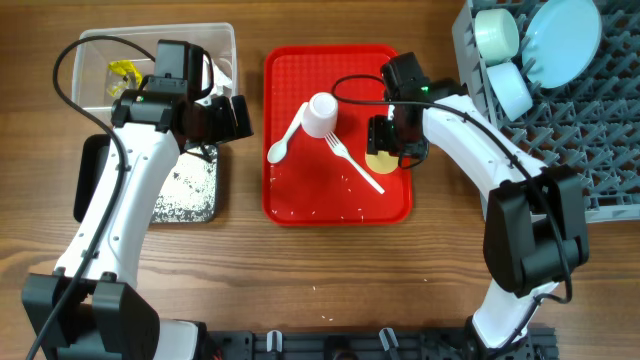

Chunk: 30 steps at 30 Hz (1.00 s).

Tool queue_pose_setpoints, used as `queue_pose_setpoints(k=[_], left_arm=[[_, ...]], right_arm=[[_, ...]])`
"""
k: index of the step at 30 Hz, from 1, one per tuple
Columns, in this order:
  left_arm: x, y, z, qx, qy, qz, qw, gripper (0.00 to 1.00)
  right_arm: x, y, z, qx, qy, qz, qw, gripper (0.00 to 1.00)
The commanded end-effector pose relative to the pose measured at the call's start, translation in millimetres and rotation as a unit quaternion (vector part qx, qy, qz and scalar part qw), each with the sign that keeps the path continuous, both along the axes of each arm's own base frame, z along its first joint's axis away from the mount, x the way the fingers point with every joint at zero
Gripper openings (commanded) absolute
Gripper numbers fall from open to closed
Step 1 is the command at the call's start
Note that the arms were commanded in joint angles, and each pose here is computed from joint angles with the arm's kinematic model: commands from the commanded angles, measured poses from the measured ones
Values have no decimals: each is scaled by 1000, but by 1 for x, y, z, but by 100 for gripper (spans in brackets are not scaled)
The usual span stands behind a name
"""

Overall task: Sort waste into correct bins and load items into the dishwasher rack
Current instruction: 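Reach the right gripper to the yellow cup on the red tray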

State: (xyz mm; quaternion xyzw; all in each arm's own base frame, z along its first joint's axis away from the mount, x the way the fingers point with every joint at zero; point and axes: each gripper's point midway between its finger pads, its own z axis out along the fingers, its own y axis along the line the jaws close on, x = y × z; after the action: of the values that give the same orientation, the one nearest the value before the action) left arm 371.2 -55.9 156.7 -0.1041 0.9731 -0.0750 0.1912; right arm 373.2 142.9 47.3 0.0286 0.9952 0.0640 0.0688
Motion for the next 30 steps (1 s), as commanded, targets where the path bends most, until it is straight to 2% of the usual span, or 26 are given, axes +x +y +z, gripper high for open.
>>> queue_pose_setpoints(k=[1, 4, 8, 11, 16, 22, 25, 30], left_arm=[[2, -1, -1, -8, 1, 5, 1000, 100], [2, -1, -1, -8, 1, 5, 1000, 100], [2, -1, -1, -8, 1, 5, 1000, 100], [2, -1, -1, -8, 1, 5, 1000, 100], [2, -1, -1, -8, 1, 5, 1000, 100], [2, -1, -1, -8, 1, 5, 1000, 100], [2, -1, -1, -8, 1, 5, 1000, 100], [2, -1, -1, -8, 1, 5, 1000, 100]], right_arm=[[6, -6, -5, -18, -8, -14, 1000, 63], [14, -12, -4, -34, -27, -18, 999, 58], [19, -20, -3, -61, -40, -7, 997, 59], [21, -19, -3, -60, -46, -1, 997, 65], [30, -18, -1, -65, -65, 18, 996, 69], [36, -24, 1, -88, -80, 40, 992, 85], [38, -23, 1, -88, -84, 44, 992, 85], [45, -15, 3, -68, -99, 44, 992, 79]])
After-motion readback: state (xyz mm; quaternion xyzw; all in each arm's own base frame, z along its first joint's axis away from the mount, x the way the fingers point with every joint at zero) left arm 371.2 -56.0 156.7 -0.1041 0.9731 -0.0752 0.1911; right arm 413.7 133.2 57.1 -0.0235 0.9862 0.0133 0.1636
